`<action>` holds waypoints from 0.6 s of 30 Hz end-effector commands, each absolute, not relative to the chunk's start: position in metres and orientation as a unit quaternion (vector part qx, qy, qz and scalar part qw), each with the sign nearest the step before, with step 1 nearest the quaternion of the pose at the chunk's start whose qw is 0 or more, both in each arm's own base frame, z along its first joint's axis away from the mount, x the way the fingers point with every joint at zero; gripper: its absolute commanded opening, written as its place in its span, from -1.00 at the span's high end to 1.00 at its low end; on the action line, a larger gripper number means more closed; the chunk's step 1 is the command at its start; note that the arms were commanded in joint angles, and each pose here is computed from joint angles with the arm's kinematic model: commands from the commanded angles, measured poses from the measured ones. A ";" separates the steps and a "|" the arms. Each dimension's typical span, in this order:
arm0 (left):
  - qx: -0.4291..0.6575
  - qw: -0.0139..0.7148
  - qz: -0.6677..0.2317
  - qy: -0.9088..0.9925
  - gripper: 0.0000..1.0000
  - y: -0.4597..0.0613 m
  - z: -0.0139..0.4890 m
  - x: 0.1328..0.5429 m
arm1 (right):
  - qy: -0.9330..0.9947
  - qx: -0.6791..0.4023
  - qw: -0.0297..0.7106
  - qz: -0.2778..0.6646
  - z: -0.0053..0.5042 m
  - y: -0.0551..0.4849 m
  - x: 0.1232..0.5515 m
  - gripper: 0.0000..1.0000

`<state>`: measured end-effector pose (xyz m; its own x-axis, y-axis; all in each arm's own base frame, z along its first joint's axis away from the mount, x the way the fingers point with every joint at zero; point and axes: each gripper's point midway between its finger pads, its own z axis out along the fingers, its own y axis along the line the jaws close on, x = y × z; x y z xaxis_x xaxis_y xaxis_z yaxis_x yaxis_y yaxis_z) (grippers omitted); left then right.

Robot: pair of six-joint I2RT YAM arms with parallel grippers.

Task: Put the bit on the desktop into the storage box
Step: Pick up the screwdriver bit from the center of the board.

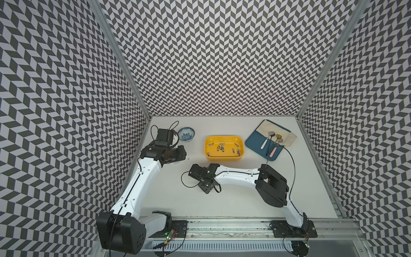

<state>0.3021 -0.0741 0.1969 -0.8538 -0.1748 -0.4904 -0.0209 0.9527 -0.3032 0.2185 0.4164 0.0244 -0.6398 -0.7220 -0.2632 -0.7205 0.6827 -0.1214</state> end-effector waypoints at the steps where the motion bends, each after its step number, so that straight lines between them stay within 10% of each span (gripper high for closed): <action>1: -0.049 0.264 -0.141 0.953 0.27 -0.070 0.196 0.295 | 0.904 -0.402 0.146 -0.020 0.010 0.416 0.225 -0.04; 18: -0.051 0.260 -0.141 0.954 0.27 -0.068 0.191 0.292 | 0.909 -0.394 0.136 -0.002 0.007 0.418 0.244 0.11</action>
